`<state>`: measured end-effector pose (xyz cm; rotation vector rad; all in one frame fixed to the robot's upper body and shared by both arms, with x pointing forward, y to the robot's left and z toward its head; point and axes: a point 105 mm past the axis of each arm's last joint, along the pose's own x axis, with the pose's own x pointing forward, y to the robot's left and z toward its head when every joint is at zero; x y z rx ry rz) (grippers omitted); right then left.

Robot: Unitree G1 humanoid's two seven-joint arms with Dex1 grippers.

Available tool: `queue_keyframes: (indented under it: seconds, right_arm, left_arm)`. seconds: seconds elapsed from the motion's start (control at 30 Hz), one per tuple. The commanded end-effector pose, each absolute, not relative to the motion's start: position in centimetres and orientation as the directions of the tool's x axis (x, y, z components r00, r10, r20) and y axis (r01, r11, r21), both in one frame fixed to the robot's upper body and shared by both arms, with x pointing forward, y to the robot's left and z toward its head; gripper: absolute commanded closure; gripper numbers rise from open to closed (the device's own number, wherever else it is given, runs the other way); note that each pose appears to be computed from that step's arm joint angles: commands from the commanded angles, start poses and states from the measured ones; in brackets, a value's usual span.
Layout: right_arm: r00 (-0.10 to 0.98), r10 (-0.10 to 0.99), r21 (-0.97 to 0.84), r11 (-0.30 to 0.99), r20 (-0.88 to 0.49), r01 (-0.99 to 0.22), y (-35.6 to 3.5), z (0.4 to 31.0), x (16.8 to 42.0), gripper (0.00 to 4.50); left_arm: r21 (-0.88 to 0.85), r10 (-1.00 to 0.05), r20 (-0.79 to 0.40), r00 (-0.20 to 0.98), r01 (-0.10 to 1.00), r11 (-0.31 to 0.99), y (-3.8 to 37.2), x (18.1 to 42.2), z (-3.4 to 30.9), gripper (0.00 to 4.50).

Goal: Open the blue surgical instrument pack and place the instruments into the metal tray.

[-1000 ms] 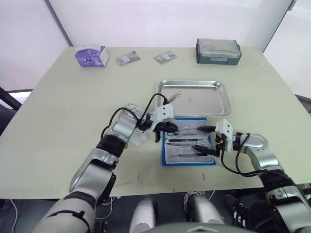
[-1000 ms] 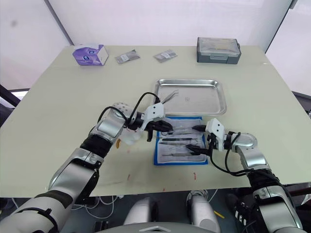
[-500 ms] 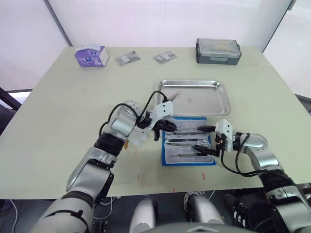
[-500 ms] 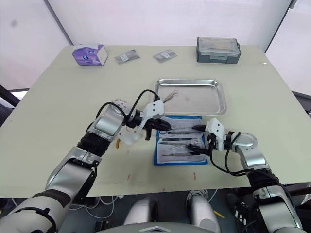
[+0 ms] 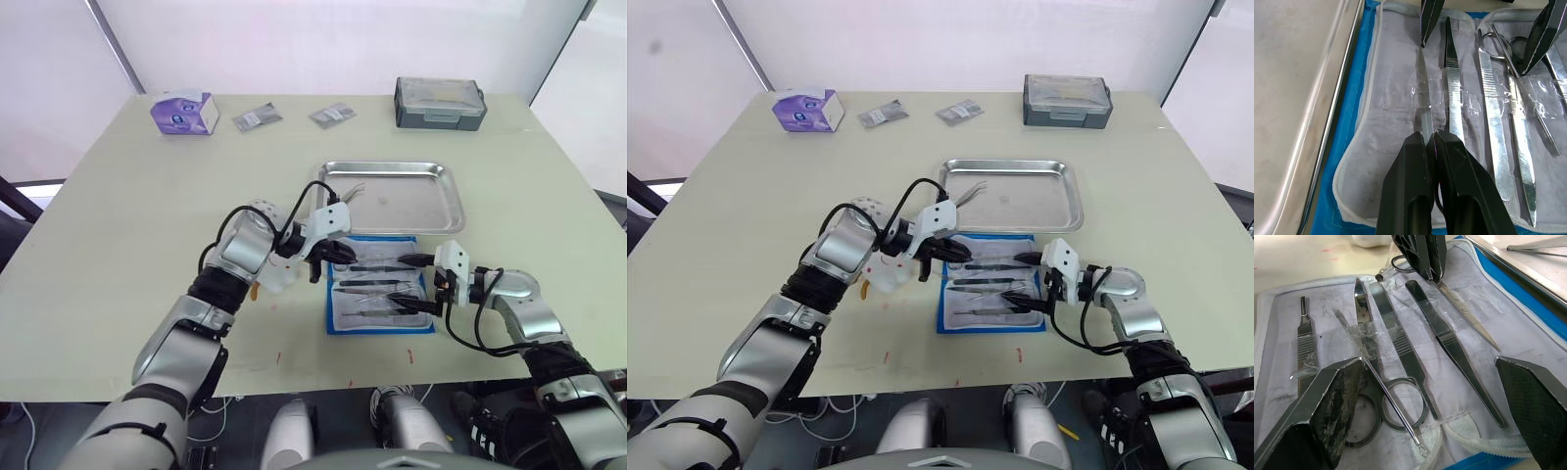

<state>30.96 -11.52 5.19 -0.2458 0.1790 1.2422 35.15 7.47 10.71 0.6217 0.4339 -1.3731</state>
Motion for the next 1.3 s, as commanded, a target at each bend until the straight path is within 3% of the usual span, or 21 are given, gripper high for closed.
queue_keyframes:
  seconds: [0.03,1.3]
  right_arm:
    - [0.245,0.869,0.070,0.303,-0.430,-0.951,-12.1,-0.1,28.8,0.00]
    - [0.249,0.872,0.068,0.305,-0.421,-0.950,-11.9,-0.1,29.1,0.00]
  left_arm:
    - [0.204,-0.777,-0.609,0.161,0.978,0.043,7.1,35.1,12.4,4.48]
    - [0.179,-0.681,-0.715,0.158,0.983,0.040,12.5,34.5,14.1,4.48]
